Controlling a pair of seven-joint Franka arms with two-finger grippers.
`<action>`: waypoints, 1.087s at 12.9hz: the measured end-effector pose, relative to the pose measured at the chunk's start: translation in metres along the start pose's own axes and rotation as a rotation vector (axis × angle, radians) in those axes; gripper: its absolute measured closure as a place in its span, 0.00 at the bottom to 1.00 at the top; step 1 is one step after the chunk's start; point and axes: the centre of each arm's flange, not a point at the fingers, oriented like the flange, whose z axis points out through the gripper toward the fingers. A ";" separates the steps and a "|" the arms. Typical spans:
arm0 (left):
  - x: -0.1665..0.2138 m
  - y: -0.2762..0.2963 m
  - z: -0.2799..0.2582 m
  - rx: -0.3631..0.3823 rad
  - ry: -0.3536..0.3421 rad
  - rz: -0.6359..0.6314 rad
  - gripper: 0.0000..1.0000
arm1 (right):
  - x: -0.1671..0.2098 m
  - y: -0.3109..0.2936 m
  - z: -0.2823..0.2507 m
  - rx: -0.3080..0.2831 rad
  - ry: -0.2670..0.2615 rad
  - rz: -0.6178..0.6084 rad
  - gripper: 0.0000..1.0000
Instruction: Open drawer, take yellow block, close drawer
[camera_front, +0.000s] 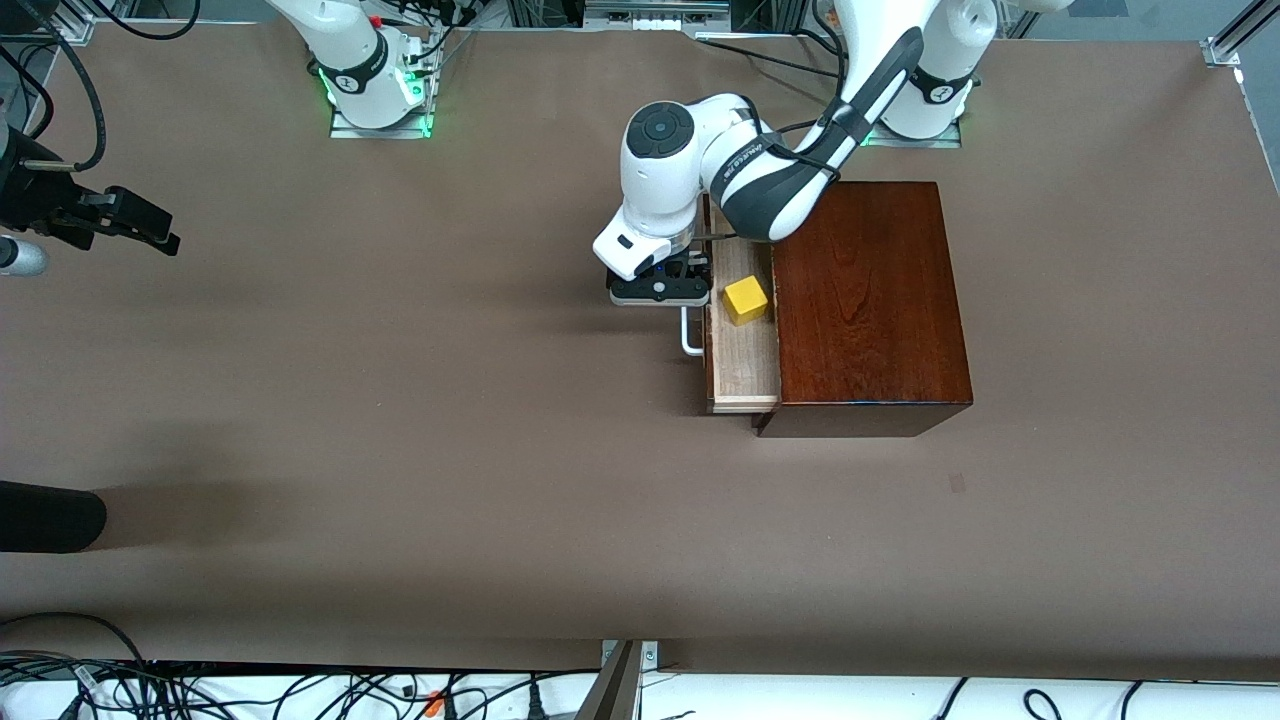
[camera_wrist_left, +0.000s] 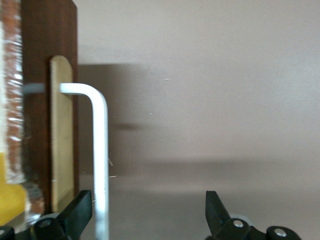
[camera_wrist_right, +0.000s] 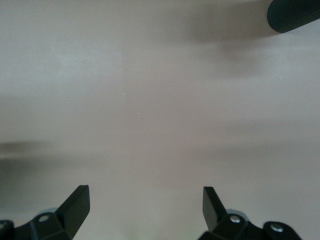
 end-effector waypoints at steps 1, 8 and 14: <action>0.002 -0.002 -0.010 0.014 0.000 -0.001 0.00 | 0.000 0.000 0.000 0.000 0.000 0.000 0.00; 0.043 -0.079 -0.115 0.080 -0.070 0.055 0.00 | 0.000 -0.004 -0.002 0.015 0.004 0.047 0.00; 0.119 -0.240 -0.191 0.064 -0.231 0.190 0.00 | -0.019 -0.117 -0.009 0.034 0.004 0.354 0.00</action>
